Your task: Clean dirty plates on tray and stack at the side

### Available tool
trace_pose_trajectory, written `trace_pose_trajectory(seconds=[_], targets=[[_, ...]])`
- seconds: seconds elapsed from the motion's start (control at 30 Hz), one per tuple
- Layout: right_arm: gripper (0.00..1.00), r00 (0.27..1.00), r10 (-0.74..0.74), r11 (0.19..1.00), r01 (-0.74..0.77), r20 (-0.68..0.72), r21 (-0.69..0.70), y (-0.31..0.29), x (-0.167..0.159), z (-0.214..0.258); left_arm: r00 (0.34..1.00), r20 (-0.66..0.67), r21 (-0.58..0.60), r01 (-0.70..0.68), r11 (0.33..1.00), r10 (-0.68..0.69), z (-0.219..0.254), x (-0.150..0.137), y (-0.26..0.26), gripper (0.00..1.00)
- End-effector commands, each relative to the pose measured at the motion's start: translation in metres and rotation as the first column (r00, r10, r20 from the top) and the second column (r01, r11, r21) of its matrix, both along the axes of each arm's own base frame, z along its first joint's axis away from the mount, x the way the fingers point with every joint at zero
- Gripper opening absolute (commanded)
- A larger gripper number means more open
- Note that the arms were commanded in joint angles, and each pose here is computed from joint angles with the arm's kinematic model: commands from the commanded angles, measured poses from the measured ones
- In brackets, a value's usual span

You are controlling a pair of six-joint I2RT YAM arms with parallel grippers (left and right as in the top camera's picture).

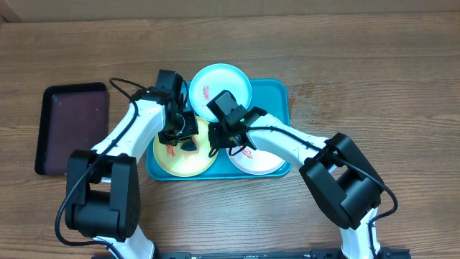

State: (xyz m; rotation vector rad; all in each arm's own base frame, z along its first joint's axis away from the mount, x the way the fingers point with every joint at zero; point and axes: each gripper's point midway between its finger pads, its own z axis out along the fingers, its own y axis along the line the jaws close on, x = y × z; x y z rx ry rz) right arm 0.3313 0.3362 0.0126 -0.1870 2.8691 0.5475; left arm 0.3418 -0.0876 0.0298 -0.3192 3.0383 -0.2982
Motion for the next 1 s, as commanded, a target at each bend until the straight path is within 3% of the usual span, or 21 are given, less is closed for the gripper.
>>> trace_pose_trajectory(seconds=[0.0,0.57,0.97], targets=[[0.04,0.996,-0.009,0.997,0.015,0.086,-0.073,-0.006,0.022,0.012,1.0,0.013,0.026,-0.01,1.0,0.01,0.003,0.004,0.004,0.04],[0.06,0.995,0.042,0.998,-0.038,0.096,-0.043,0.015,0.009,0.009,0.999,-0.034,0.011,-0.01,1.0,0.01,-0.005,-0.003,0.001,0.04],[0.06,0.994,-0.009,0.998,0.015,0.107,-0.06,0.005,0.012,-0.001,0.999,-0.051,0.064,-0.014,0.998,0.017,-0.007,-0.008,0.01,0.04]])
